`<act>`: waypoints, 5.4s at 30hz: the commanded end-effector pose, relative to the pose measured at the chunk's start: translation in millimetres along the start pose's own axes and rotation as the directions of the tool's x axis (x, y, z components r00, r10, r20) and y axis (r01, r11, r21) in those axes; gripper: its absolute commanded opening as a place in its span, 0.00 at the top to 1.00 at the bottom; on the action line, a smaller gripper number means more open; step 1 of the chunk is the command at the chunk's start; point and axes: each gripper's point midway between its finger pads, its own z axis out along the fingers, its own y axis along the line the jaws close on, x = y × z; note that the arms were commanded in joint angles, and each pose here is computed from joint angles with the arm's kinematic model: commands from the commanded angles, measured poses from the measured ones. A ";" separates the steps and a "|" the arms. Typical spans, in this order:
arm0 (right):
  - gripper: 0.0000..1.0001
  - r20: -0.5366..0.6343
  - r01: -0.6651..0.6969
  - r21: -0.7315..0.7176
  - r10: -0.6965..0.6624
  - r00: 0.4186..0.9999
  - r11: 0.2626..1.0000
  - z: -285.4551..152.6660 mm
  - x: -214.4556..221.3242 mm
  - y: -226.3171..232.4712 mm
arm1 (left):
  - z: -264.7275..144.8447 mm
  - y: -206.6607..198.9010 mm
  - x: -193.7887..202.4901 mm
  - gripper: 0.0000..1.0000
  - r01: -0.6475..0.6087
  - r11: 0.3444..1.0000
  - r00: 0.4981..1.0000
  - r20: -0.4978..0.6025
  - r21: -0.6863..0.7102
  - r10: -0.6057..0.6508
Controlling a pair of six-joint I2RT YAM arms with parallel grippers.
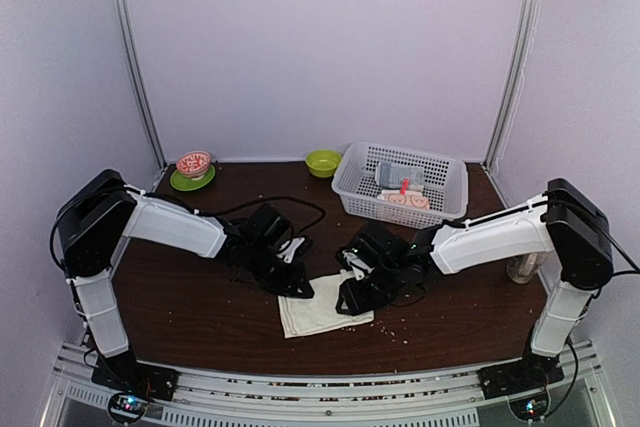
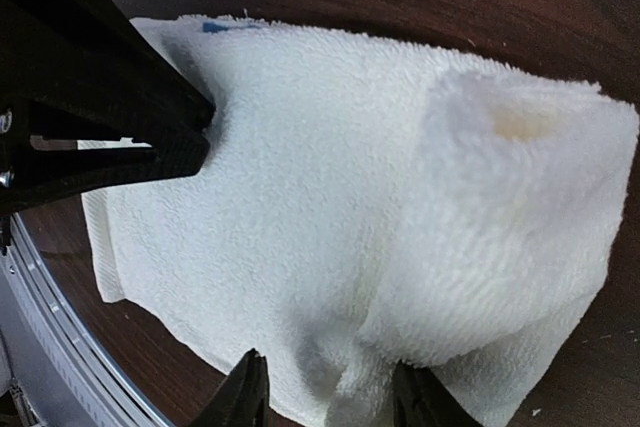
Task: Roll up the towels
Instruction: Roll the towel at the center of the board.
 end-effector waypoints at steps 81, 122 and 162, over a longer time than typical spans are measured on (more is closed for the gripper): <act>0.52 0.008 0.005 0.202 -0.006 1.000 0.979 -11.3 10.2 -52.6 | 18.3 -34.4 -35.1 0.96 0.110 0.988 0.994 -0.016 0.111 -0.109; 0.40 0.098 0.018 0.129 -0.030 0.995 0.992 -32.5 -9.9 -28.7 | 44.4 -32.5 -66.0 0.96 0.144 0.975 0.988 0.028 0.167 -0.151; 1.00 0.065 -0.153 -0.036 0.155 0.986 0.988 -17.4 -25.0 -43.8 | 19.8 -11.3 -42.9 0.86 0.058 0.997 0.997 0.039 0.046 -0.060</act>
